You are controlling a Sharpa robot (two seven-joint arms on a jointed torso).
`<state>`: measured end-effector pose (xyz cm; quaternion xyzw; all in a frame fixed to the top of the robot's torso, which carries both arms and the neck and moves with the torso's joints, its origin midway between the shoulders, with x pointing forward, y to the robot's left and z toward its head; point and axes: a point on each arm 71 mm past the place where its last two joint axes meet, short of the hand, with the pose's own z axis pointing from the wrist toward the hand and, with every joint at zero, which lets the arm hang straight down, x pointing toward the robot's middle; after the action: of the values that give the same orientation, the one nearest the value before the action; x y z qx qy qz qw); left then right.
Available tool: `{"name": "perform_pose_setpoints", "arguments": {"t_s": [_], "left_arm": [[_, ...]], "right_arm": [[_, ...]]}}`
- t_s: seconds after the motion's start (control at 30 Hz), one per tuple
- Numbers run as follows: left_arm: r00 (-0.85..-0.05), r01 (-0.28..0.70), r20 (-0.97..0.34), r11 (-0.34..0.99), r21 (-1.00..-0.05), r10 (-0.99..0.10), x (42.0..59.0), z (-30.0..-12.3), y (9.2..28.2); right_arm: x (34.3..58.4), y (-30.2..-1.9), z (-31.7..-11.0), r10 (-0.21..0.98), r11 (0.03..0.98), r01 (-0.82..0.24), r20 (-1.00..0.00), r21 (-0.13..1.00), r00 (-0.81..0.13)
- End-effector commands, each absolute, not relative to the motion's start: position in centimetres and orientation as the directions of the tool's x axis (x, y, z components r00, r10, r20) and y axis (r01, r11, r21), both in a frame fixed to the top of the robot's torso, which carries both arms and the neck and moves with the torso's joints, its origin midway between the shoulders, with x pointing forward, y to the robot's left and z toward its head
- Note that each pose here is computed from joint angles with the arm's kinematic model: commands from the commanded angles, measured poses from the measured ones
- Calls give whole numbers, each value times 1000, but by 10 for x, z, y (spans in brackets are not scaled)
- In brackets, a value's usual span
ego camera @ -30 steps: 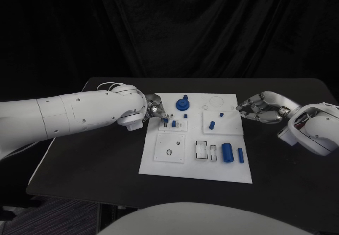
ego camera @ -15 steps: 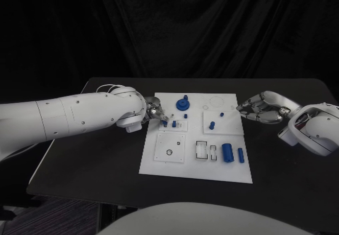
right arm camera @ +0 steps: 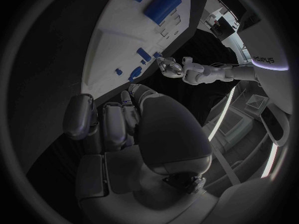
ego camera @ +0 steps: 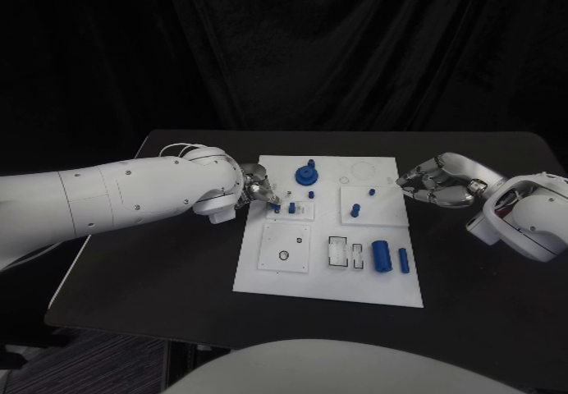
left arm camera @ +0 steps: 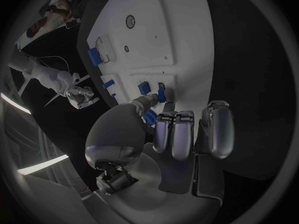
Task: Assemble the parts on the task board
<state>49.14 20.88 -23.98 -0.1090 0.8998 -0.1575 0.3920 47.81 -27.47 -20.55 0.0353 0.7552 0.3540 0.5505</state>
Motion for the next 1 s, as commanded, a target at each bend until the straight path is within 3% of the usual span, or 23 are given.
{"name": "perform_pose_setpoints", "arguments": {"t_s": [0.03, 1.0], "left_arm": [[-682, -62, -666, 931, -359, -302, 488, -243, 207], [-683, -43, -672, 935, -352, -284, 483, -252, 206]], "right_arm": [[478, -276, -208, 442, 755, -319, -803, 574, -399], [478, -275, -210, 436, 761, -305, -799, 573, -415]]}}
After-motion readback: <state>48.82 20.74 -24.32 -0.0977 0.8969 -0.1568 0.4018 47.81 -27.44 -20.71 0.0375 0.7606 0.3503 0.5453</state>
